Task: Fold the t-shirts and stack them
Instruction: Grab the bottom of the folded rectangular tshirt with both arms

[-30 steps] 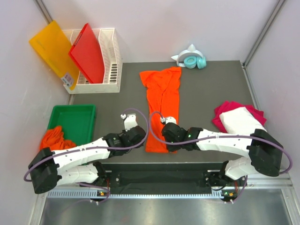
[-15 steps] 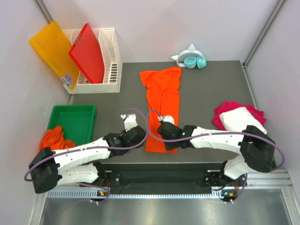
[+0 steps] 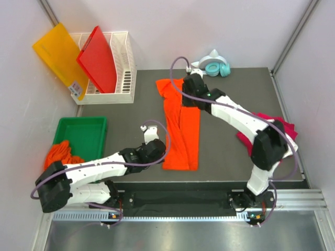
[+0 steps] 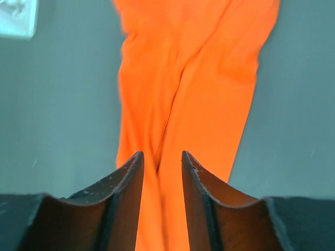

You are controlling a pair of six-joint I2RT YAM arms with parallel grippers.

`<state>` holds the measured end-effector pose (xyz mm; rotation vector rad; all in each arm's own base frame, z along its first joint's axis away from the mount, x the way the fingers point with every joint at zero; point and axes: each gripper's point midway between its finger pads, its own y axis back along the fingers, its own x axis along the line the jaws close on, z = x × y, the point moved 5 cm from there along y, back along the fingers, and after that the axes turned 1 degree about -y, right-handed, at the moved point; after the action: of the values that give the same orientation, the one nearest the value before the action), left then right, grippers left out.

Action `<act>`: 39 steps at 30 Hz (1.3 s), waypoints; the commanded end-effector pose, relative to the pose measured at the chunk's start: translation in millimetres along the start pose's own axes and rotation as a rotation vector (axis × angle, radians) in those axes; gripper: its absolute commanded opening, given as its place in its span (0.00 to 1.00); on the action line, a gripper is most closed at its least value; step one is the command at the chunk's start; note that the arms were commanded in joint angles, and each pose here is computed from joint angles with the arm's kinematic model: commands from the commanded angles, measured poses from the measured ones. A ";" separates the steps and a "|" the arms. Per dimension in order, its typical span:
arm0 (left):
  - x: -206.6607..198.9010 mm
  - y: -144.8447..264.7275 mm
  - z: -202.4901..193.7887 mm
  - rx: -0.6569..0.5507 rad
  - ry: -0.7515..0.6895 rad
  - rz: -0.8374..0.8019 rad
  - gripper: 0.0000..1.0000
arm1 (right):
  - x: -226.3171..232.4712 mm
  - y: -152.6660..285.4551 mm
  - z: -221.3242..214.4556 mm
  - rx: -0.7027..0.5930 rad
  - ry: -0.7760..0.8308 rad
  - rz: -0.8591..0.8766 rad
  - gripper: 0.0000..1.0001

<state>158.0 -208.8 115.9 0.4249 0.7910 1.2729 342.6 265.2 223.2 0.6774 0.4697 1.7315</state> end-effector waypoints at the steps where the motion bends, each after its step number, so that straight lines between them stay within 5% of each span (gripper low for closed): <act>1: -26.1 -15.3 -0.7 0.005 -0.033 -0.104 0.17 | 1.0 -51.7 23.0 0.025 0.064 -0.003 0.34; 14: -63.0 -53.6 -2.2 0.055 -0.155 -0.147 0.15 | 2.1 -130.9 68.0 0.006 0.008 0.017 0.33; 39: -18.4 16.4 37.3 -0.051 -0.106 -0.065 0.15 | -28.4 -187.7 62.1 -0.018 0.109 -0.131 0.46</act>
<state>174.3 -228.0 157.0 0.4078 0.6865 1.1640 511.5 281.1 124.9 0.5823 0.6307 1.6329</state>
